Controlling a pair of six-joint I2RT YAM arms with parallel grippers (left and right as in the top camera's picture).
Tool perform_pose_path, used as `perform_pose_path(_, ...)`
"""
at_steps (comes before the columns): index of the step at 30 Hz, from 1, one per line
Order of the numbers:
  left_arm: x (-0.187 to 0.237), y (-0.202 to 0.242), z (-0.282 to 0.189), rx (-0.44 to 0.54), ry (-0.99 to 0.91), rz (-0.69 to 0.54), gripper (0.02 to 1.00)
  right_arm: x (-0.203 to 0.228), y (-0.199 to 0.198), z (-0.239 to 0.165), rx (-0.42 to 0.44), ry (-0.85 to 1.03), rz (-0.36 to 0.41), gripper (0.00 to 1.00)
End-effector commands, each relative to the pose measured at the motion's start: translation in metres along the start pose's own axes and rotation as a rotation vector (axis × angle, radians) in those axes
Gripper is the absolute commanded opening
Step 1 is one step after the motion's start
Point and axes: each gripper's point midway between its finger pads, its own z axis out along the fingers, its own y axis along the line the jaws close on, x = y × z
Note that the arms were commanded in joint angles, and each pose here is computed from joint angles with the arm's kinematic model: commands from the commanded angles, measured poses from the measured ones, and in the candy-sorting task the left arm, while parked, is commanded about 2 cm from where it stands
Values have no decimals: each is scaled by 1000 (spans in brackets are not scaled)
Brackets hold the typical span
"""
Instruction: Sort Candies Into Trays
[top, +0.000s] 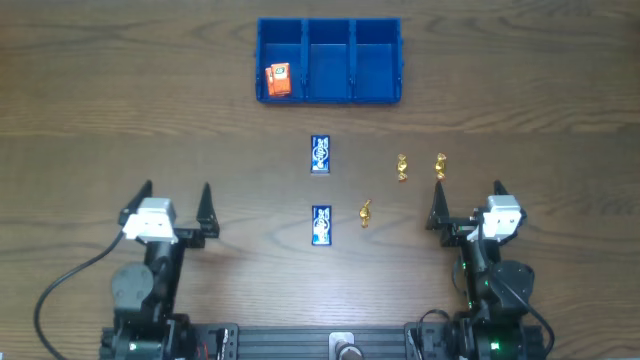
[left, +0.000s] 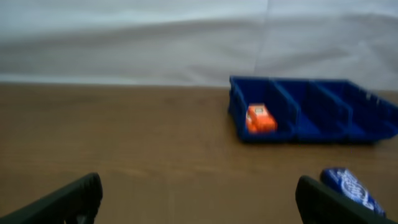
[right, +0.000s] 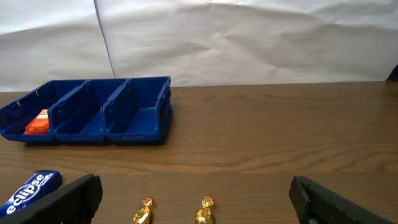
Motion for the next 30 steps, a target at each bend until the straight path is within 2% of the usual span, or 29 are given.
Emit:
perform_pose_path(1, 19, 0, -1, 6, 79, 14, 998, 1, -1, 0, 3, 2, -12, 998)
perform_pose_path(21, 21, 0, -1, 3, 88, 14, 998, 0, 0, 0, -3, -5, 2, 1000)
perform_pose_path(23, 21, 0, -1, 3, 88, 14, 998, -13, 8, -1, -51, -52, 100, 1000)
perform_pose_path(25, 21, 0, -1, 3, 88, 14, 998, -24, 15, -2, -93, -83, 235, 998)
perform_pose_path(26, 21, 0, -1, 3, 88, 14, 998, -29, 21, -3, -128, -80, 257, 1000)
perform_pose_path(30, 21, 0, -1, 3, 88, 14, 996, -61, 54, -12, -303, 24, 242, 998)
